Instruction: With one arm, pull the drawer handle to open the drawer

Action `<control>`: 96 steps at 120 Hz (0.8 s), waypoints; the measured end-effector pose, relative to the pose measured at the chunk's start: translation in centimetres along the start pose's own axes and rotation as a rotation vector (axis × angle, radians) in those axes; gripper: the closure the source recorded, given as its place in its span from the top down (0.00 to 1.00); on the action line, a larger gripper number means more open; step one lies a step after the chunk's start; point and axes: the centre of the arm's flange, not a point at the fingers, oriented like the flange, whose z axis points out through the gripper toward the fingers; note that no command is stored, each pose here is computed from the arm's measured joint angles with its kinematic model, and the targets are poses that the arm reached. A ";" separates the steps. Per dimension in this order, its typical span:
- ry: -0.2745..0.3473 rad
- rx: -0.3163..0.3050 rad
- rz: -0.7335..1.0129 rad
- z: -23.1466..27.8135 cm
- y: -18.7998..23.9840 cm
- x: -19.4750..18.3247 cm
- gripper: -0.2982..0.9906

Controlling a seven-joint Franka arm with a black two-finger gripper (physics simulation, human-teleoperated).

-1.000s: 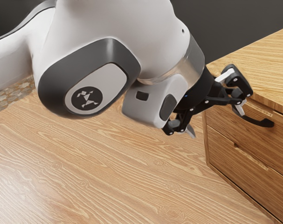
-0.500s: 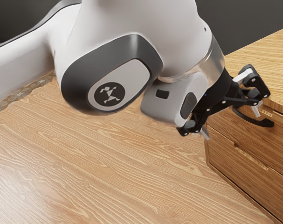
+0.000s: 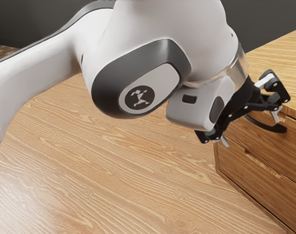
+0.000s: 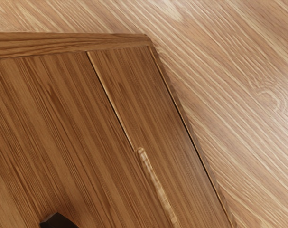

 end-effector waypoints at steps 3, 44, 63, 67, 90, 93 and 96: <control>0.002 -0.001 0.001 0.1 -0.1 0.2 0.77; -0.008 -0.015 -0.050 1.6 -0.2 -1.9 0.77; -0.008 -0.024 -0.057 1.9 0.0 -2.0 0.77; -0.009 -0.025 -0.059 2.0 0.0 -2.0 0.77; -0.007 -0.030 -0.065 2.3 0.0 -2.0 0.77; -0.007 -0.030 -0.066 2.3 0.0 -2.1 0.77; -0.007 -0.031 -0.067 2.4 0.0 -2.1 0.77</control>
